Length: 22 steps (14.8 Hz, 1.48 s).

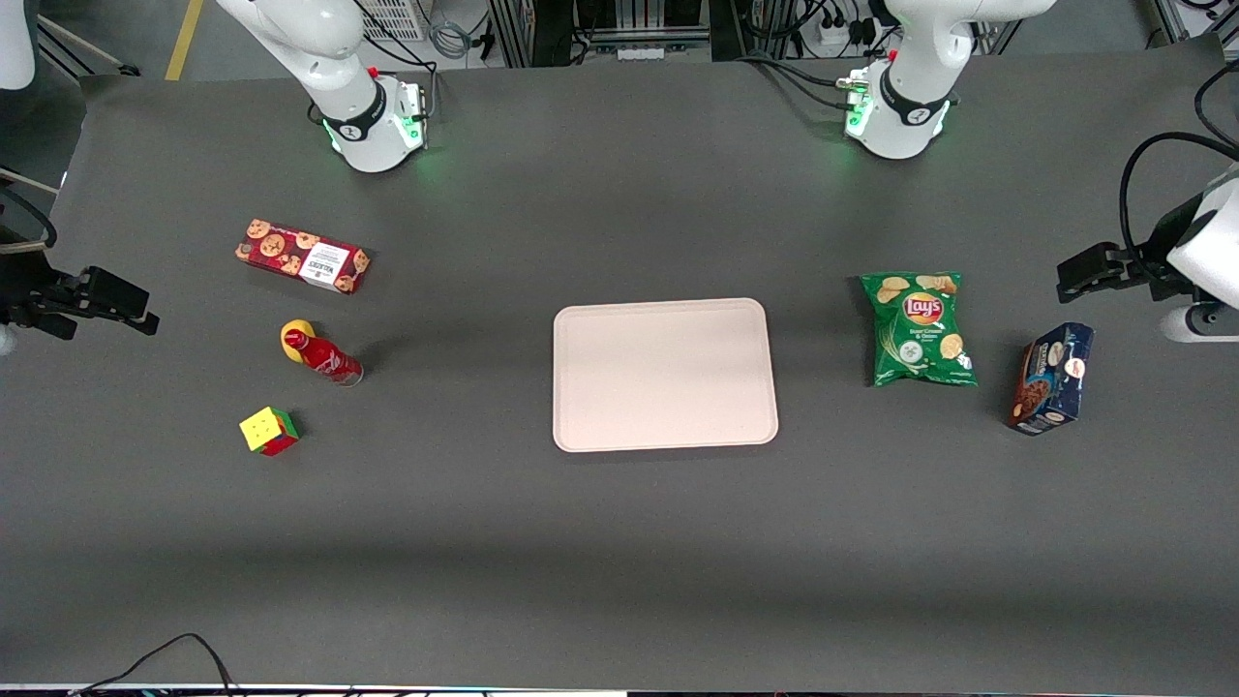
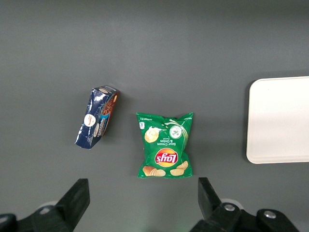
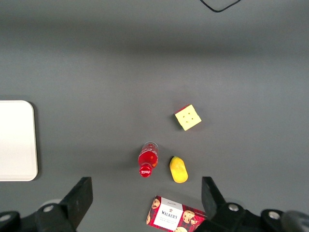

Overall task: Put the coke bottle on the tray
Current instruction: 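Move the right gripper toward the red Coca-Cola bottle lying on the table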

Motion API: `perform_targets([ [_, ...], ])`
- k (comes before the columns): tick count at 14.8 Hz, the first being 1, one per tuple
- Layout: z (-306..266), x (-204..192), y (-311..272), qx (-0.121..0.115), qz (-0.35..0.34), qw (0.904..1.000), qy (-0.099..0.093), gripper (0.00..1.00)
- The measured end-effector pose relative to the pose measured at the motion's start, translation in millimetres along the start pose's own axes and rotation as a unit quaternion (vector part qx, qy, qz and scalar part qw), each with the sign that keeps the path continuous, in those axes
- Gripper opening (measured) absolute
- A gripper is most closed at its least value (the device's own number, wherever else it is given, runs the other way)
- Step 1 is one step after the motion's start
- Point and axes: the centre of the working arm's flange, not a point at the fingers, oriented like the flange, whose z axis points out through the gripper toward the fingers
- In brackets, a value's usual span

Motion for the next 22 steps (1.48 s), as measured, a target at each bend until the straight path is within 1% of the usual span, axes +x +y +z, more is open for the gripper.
perform_targets([
  [5,1.8,0.5,0.2,0.001,0.0,1.0,-0.002,1.0],
  [7,4.7,-0.2,-0.7,0.001,-0.001,1.0,-0.008,1.0],
  [12,47.7,-9.9,-11.7,0.001,-0.01,0.9984,-0.056,1.0],
  [13,58.0,-13.7,-17.2,-0.002,-0.013,0.9982,-0.059,1.0],
  [15,78.2,-25.5,-26.7,-0.013,-0.018,0.9983,-0.055,1.0],
  [17,101.2,-42.5,-34.5,-0.021,-0.02,0.9985,-0.046,1.0],
  [19,128.5,-59.6,-36.3,-0.023,-0.028,0.9986,-0.038,1.0],
  [22,170.7,-76.6,-30.6,-0.025,-0.036,0.9985,-0.031,1.0],
])
